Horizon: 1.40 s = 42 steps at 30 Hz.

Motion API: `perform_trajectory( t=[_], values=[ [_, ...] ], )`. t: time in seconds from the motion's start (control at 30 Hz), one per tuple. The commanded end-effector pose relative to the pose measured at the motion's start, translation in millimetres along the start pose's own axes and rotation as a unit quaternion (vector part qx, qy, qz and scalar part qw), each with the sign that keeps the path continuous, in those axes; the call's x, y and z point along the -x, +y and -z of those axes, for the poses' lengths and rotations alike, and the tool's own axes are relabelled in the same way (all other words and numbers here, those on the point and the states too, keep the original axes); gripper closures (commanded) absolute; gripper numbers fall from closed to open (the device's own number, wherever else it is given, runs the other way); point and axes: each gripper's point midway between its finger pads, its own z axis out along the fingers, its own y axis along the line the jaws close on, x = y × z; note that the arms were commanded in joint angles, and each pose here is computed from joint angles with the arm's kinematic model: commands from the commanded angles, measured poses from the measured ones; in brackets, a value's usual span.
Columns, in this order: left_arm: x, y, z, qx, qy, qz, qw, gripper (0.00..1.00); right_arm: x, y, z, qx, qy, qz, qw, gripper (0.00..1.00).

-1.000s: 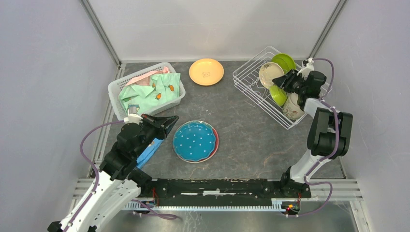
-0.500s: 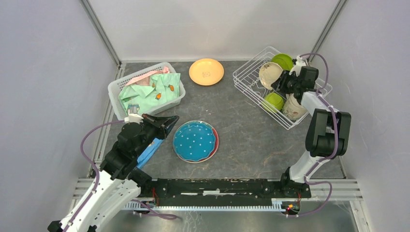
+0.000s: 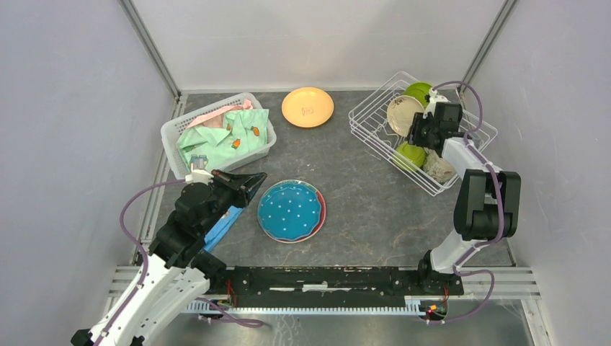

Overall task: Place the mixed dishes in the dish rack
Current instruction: Turn the bowl upside down on the dish rack.

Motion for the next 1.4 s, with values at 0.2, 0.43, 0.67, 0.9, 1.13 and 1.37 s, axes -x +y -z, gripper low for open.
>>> perform_trajectory(
  t=[0.2, 0.43, 0.67, 0.9, 1.13, 1.37],
  values=[
    [8, -1, -2, 0.002, -0.023, 0.010, 1.000, 0.98, 70, -16, 25, -0.060, -0.039, 0.023, 0.997, 0.53],
    [11, -1, -2, 0.002, -0.032, 0.010, 0.999, 0.98, 69, 1, 38, -0.040, -0.041, 0.030, 0.998, 0.53],
    [22, -2, -3, -0.004, -0.061, 0.012, 0.998, 0.98, 90, 42, 90, -0.008, -0.103, 0.045, 0.994, 0.47],
    [35, 7, -3, 0.007, -0.099, 0.010, 0.995, 0.98, 71, 122, 140, 0.102, -0.161, 0.062, 0.980, 0.42],
    [12, 36, -22, 0.087, -0.041, -0.001, 0.995, 0.98, 9, 193, 156, 0.234, -0.156, 0.063, 0.957, 0.44],
    [-3, 56, -32, 0.139, -0.004, -0.003, 0.990, 0.98, -74, 251, 155, 0.339, -0.082, 0.084, 0.933, 0.47]
  ],
)
